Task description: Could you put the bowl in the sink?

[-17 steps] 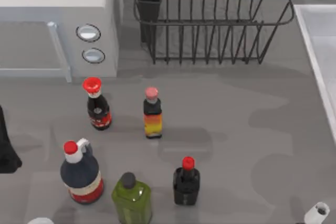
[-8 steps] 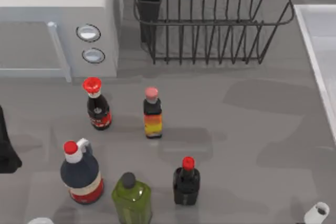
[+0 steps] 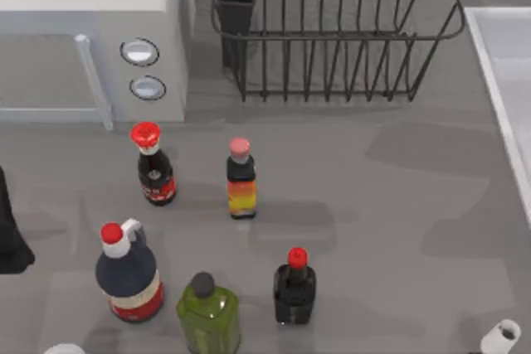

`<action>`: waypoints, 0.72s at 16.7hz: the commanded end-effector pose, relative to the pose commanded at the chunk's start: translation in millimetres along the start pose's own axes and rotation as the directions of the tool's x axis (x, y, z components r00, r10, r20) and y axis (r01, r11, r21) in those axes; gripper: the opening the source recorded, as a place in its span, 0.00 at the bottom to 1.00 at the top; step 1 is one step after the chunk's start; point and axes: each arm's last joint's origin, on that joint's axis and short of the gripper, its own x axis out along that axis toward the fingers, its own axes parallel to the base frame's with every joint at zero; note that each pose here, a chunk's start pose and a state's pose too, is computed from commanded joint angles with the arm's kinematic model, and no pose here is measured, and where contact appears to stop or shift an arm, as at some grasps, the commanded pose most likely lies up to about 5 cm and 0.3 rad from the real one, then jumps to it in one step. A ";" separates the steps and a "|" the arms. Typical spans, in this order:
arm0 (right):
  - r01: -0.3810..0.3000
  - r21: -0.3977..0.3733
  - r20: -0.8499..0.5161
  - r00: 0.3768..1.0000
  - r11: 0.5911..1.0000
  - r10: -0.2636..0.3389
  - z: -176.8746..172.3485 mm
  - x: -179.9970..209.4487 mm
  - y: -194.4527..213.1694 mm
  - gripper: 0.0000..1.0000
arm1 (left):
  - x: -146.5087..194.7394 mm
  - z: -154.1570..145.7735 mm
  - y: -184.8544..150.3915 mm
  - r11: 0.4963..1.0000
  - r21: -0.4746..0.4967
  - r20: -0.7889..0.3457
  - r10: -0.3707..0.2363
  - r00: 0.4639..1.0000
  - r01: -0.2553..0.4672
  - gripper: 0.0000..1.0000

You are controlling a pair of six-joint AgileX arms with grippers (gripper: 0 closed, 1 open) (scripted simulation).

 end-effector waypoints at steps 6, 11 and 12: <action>0.007 -0.006 0.006 1.000 1.000 -0.007 -72.9 8.0 -8.0 0.00 | 0.0 0.0 0.0 1.000 0.000 0.000 0.000 1.000 0.000 1.00; 0.002 -0.011 0.015 1.000 1.000 -0.002 -123.4 -1.5 -0.5 0.00 | 0.0 0.0 0.0 1.000 0.000 0.000 0.000 1.000 0.000 1.00; 0.002 -0.009 0.011 1.000 1.000 -0.002 -129.2 -3.3 1.0 0.00 | 0.0 0.0 0.0 1.000 0.000 0.000 0.000 1.000 0.000 1.00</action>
